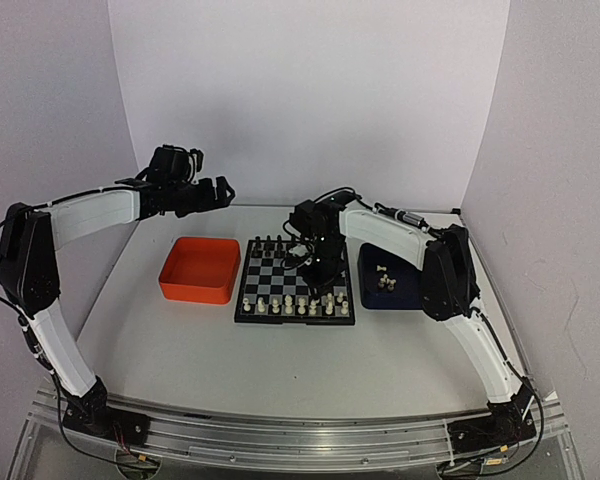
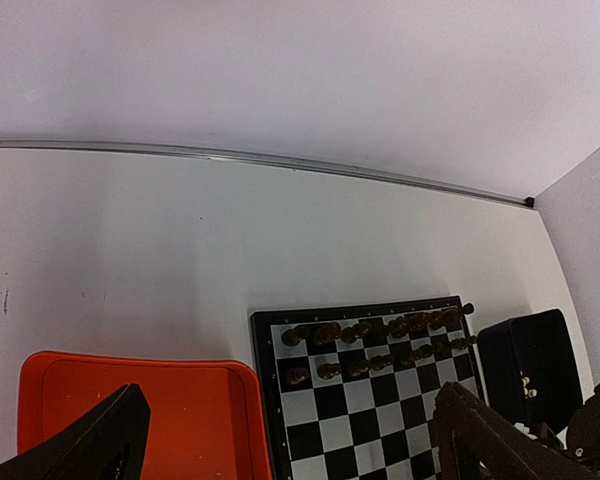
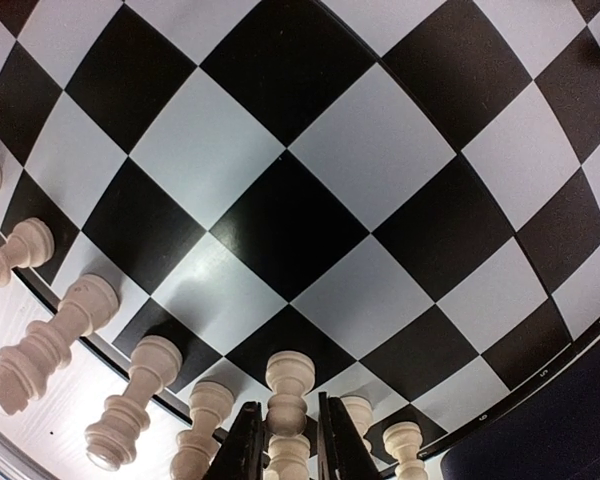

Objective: Set up the chess pieces on the board
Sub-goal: Place the chess piece on the chessboard, then pick up the chess piece from the storage box.

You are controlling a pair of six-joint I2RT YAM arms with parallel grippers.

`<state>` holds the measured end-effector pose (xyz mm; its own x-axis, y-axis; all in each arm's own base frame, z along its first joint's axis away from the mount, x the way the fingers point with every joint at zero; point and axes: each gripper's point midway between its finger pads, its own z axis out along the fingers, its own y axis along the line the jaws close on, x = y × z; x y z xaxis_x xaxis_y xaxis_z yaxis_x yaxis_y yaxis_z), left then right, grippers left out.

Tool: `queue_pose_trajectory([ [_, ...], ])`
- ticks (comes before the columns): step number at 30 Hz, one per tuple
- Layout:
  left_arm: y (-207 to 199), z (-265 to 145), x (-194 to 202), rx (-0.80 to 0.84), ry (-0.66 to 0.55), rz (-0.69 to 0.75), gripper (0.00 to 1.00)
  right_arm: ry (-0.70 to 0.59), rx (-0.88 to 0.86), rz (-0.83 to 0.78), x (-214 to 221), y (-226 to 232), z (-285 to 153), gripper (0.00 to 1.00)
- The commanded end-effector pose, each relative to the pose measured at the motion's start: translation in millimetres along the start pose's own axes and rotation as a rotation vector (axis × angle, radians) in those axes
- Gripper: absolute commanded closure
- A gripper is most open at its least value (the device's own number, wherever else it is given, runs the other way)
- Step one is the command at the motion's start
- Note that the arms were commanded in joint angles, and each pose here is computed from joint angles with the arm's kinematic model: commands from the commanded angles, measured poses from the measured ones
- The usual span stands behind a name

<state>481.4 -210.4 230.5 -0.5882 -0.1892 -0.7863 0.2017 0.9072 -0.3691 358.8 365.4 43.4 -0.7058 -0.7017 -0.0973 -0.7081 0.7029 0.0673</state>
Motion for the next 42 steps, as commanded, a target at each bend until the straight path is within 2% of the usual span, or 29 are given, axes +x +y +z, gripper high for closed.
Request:
queue_pose_trajectory([
  [1, -7.9, -22.8, -22.7, 0.023, -0.067, 0.011, 0.0, 0.002, -0.007, 0.004, 1.3, 5.6, -6.5, 0.8],
  [14, -14.0, -27.8, -31.1, 0.05, -0.099, 0.01, 0.0, -0.18, 0.056, -0.004, -19.8, -0.9, -81.3, 0.67],
  [22, -17.1, -28.9, -42.7, 0.054, -0.135, 0.005, 0.0, -0.357, 0.185, 0.019, -27.2, -26.2, -148.3, 0.38],
  [27, -19.2, -26.3, -52.4, 0.054, -0.16, 0.0, 0.0, -0.432, 0.196, 0.15, -13.1, -66.7, -180.2, 0.29],
  [34, -30.9, -7.2, -69.8, 0.095, -0.185, -0.007, 0.0, -0.403, 0.176, 0.427, 33.8, -148.7, -175.7, 0.19],
  [37, -33.4, 2.6, -80.9, 0.091, -0.199, -0.008, 0.0, -0.365, 0.166, 0.459, 47.3, -161.9, -163.4, 0.16],
  [42, -32.7, 23.1, -92.9, 0.059, -0.184, -0.035, 0.0, -0.287, 0.146, 0.463, 63.8, -173.0, -137.6, 0.16],
])
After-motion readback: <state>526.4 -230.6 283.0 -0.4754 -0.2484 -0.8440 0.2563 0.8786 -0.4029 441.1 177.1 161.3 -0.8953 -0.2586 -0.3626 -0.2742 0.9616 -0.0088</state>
